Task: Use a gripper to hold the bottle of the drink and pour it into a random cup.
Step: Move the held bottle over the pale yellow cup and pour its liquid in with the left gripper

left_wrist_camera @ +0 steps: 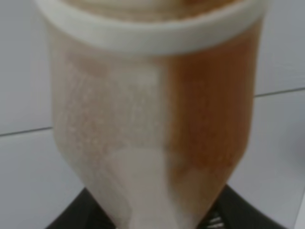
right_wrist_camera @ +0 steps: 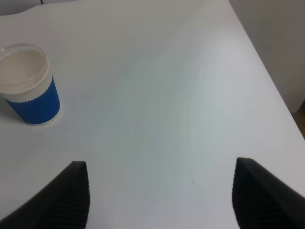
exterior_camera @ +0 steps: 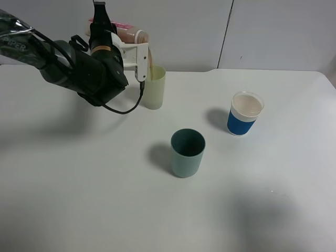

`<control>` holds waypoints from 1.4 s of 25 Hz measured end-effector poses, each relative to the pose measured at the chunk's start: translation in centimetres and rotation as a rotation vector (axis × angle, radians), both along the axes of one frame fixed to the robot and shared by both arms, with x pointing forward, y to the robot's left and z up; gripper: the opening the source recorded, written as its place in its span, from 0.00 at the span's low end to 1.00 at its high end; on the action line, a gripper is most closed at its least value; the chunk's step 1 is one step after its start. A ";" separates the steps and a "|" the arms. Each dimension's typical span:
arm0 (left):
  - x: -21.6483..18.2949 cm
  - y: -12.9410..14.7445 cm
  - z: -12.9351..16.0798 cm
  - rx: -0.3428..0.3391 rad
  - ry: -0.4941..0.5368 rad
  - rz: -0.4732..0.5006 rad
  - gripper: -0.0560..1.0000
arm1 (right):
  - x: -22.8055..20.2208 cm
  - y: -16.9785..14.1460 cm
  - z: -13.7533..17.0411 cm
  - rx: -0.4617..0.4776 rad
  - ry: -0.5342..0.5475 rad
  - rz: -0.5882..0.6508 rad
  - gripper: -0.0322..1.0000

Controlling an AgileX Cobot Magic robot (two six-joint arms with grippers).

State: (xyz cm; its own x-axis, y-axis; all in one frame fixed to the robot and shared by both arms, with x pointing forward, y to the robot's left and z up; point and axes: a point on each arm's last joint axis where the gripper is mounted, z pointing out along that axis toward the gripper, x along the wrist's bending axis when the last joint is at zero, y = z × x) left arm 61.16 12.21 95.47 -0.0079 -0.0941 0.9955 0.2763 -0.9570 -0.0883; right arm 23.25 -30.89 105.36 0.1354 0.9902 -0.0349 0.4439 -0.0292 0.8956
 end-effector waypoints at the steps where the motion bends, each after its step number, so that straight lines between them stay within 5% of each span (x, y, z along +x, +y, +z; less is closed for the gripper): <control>1: 0.0 0.0 0.0 0.000 -0.002 0.001 0.39 | 0.0 0.0 0.0 0.000 0.000 0.000 0.65; 35: 0.0 -0.1 0.3 0.041 -0.019 -0.007 0.39 | 0.0 0.0 0.0 0.000 -0.001 0.000 0.65</control>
